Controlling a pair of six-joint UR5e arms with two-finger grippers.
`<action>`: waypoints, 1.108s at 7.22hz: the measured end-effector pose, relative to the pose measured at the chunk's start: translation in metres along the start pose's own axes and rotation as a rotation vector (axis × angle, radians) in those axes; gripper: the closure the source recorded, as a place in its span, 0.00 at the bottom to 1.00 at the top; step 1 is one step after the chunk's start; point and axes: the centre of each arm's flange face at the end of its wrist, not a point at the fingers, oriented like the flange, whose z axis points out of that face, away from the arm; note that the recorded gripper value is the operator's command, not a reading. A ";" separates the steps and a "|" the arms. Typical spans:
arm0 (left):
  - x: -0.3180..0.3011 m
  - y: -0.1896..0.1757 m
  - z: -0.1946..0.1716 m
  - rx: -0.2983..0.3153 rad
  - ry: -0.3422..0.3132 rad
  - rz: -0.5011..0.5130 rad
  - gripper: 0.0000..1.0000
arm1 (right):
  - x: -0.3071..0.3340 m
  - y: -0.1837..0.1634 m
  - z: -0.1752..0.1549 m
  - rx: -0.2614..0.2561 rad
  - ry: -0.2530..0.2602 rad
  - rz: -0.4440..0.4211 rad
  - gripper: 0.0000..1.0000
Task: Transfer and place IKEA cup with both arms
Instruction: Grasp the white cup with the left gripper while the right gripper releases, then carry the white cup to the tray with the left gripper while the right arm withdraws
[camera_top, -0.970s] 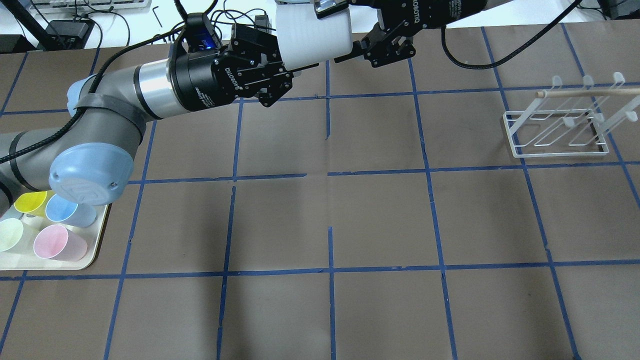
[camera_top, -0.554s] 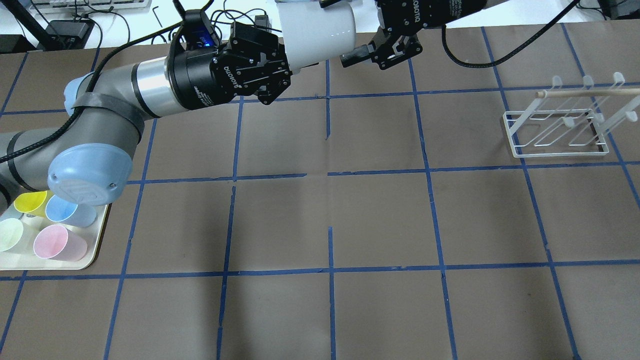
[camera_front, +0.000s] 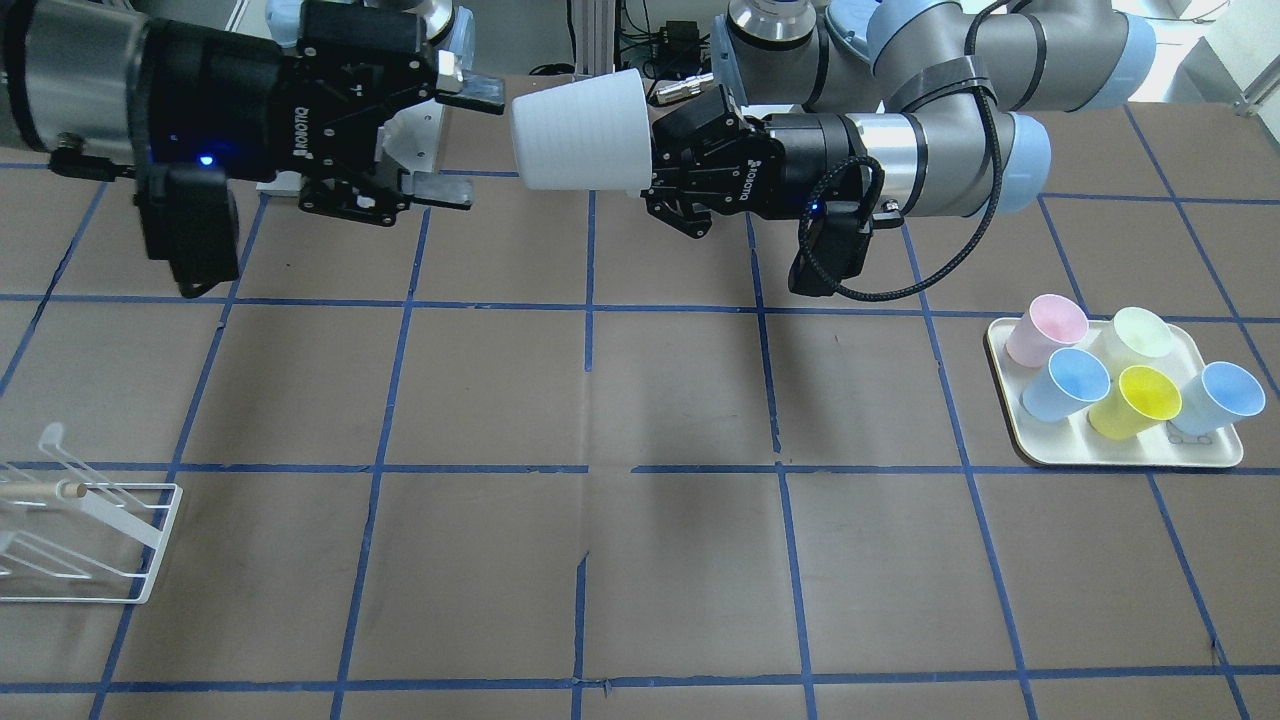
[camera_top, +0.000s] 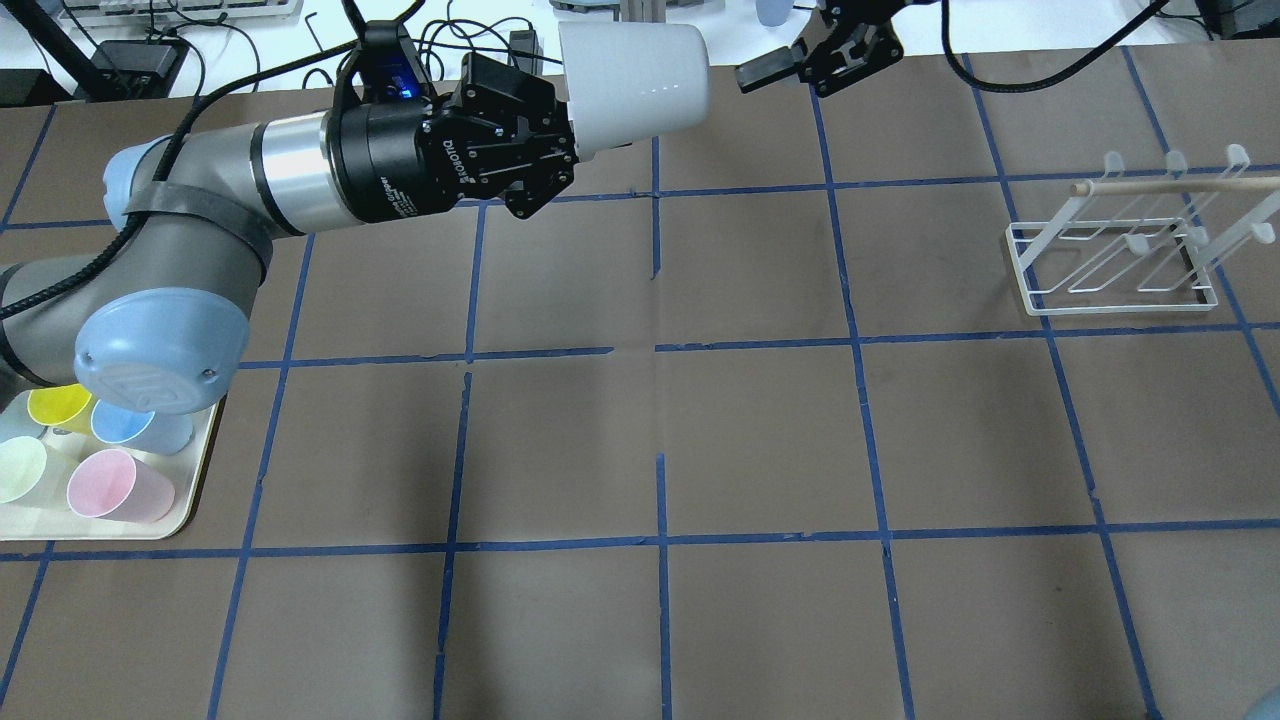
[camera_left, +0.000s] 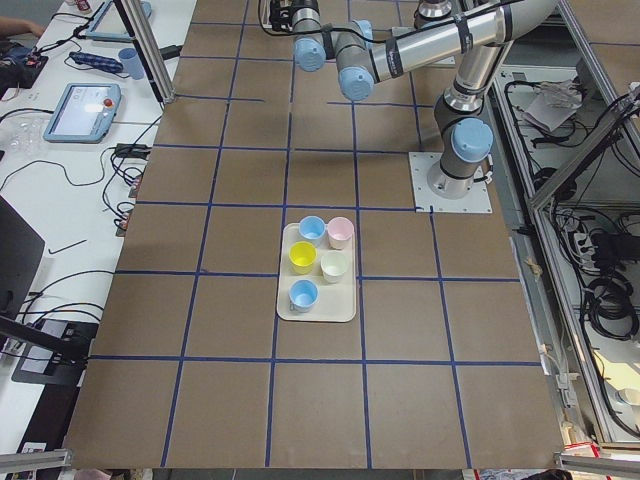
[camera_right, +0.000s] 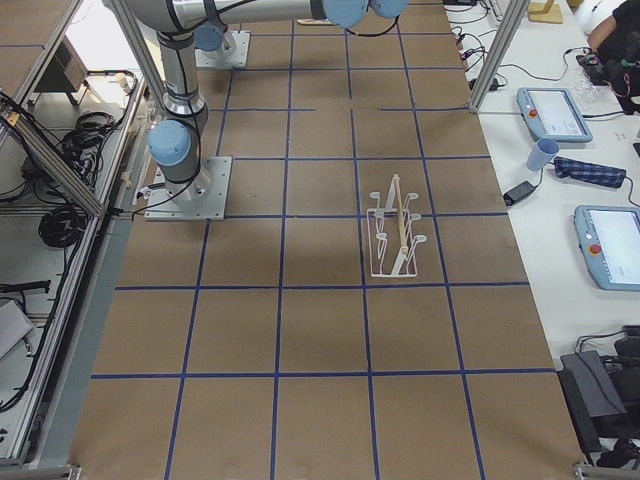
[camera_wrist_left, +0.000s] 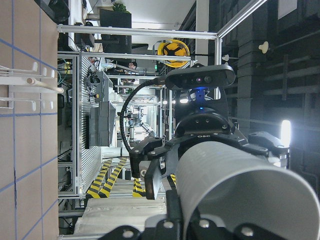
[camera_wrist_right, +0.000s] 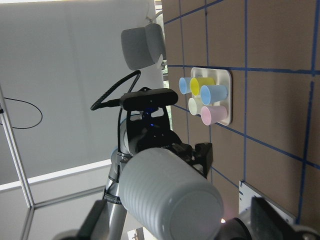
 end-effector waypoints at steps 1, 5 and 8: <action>0.001 -0.001 -0.011 0.018 -0.067 0.000 1.00 | 0.003 0.001 -0.020 -0.018 0.095 0.005 0.00; -0.023 -0.008 -0.089 0.125 -0.615 0.027 1.00 | 0.027 0.013 -0.070 -0.093 0.719 0.110 0.00; -0.035 -0.006 -0.144 0.141 -1.117 0.015 1.00 | 0.035 0.013 -0.057 -0.037 1.056 0.236 0.01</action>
